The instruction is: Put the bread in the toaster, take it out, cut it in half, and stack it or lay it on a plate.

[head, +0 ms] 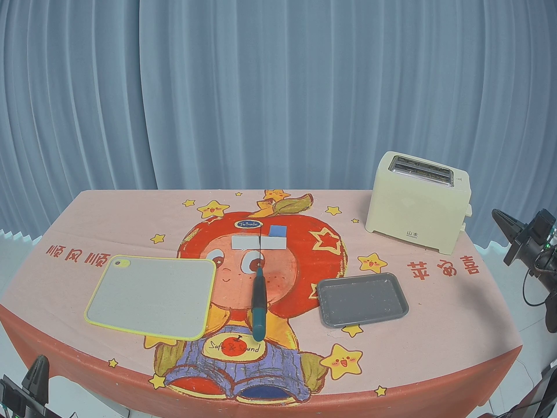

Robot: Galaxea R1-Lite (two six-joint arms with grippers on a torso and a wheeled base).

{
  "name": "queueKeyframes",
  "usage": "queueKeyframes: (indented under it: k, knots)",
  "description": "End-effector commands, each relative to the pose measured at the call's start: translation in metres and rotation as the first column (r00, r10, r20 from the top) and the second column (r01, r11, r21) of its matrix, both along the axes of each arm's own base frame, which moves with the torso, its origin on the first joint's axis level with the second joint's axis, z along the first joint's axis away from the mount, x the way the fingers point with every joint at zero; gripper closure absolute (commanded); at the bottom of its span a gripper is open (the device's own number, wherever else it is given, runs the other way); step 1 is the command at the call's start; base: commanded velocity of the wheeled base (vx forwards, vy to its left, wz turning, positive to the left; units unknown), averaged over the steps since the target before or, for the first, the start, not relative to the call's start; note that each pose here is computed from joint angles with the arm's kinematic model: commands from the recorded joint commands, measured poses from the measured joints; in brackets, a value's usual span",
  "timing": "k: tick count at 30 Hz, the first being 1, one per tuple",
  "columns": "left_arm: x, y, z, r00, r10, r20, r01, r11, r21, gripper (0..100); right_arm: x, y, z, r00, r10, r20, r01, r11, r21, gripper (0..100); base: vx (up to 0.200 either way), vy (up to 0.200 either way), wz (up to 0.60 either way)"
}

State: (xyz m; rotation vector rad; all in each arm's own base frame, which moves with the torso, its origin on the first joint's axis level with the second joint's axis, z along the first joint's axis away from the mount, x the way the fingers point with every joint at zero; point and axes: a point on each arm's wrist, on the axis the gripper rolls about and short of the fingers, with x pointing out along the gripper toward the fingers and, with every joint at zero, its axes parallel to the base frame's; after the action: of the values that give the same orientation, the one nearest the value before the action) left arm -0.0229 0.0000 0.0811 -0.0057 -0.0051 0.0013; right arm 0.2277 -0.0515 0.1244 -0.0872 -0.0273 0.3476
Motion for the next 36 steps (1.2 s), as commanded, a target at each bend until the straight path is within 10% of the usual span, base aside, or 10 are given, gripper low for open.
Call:
queueKeyframes:
  k: [1,36]
  knots:
    - [0.0,0.0,-0.005,1.0,0.0,-0.002,0.0,1.0,0.0,100,-0.005,0.003,0.007,0.999,0.009,0.036,-0.009,1.0,-0.012,100,0.0,0.0,0.0]
    - [0.0,0.0,-0.005,1.0,0.0,-0.001,0.0,1.0,0.0,100,-0.009,0.032,-0.007,0.999,0.011,-0.038,-0.01,1.0,0.011,100,0.0,0.0,0.0]
